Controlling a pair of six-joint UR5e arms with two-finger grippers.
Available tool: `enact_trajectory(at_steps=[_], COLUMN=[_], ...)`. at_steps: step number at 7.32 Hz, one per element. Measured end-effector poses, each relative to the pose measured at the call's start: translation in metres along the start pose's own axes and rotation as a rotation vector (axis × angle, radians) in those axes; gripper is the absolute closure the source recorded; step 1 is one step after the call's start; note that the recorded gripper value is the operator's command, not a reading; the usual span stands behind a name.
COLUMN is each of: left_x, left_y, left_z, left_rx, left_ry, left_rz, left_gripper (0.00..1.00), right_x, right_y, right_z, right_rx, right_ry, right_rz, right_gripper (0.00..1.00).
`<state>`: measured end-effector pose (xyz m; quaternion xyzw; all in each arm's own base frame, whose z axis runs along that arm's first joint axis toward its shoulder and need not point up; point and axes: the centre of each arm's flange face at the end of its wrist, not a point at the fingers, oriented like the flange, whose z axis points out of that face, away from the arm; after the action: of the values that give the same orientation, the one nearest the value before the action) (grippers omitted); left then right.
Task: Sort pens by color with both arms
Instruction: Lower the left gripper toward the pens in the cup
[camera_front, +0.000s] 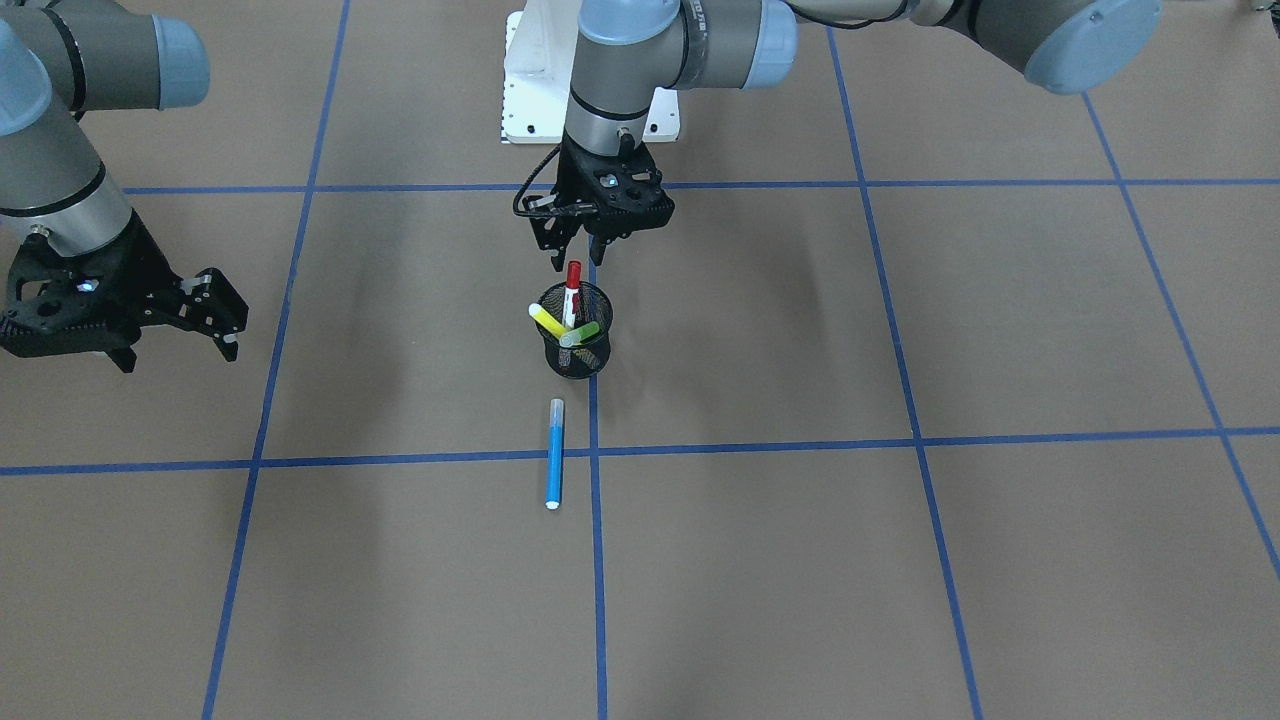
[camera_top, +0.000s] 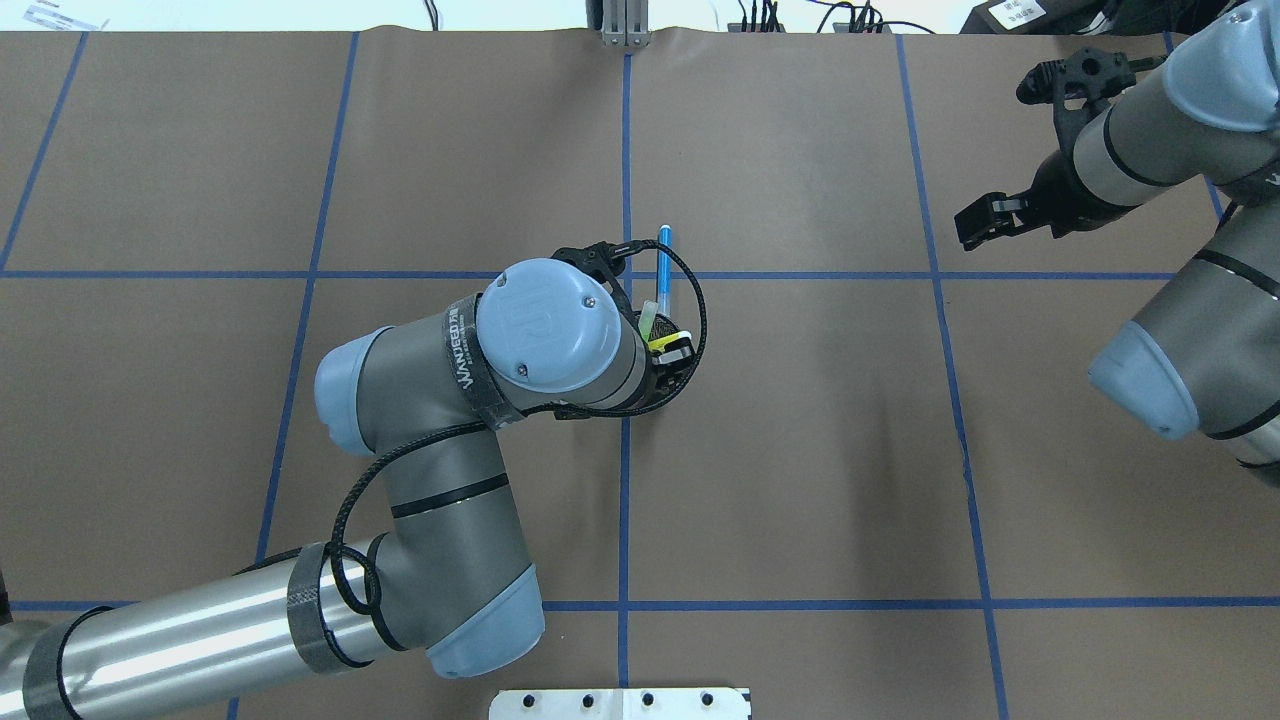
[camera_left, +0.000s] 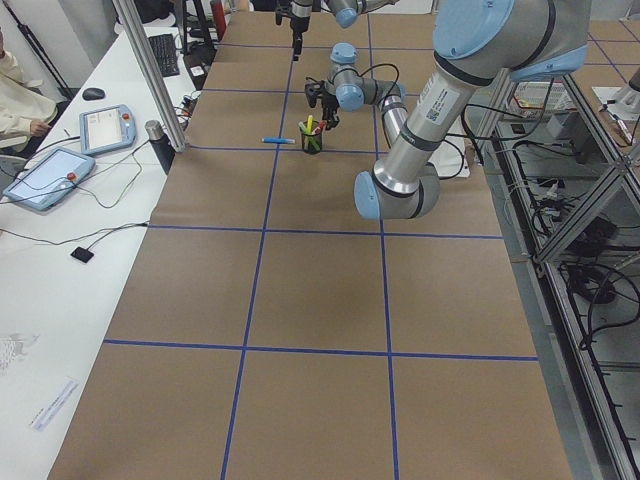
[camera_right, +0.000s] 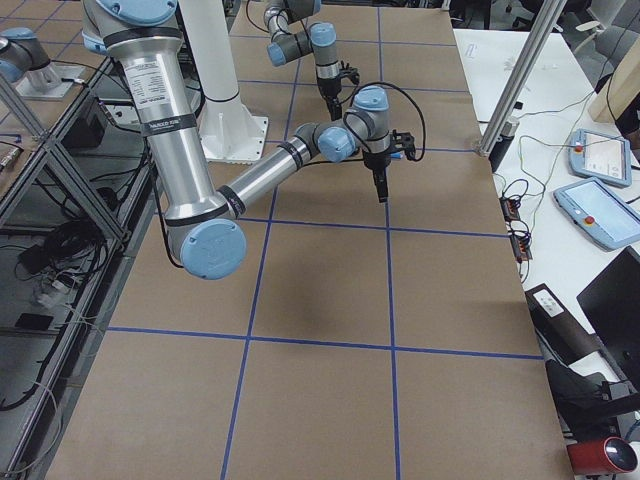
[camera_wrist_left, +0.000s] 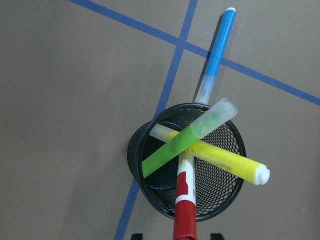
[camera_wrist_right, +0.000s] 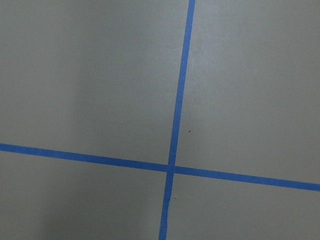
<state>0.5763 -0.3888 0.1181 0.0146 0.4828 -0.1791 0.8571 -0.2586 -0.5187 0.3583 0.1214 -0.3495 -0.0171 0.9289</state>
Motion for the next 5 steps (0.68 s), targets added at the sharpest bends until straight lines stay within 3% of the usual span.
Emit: enact_trajectory(at_steps=[5], left_x=[0.0009], left_y=[-0.0016], left_z=[-0.0006], left_rx=[0.018], left_ry=[0.003], left_rz=[-0.005], left_gripper=[0.65], right_x=[0.0007], right_y=[0.0017], right_z=[-0.0014], right_rx=[0.001], right_ry=[-0.001], right_rz=[0.0], right_gripper=[0.0])
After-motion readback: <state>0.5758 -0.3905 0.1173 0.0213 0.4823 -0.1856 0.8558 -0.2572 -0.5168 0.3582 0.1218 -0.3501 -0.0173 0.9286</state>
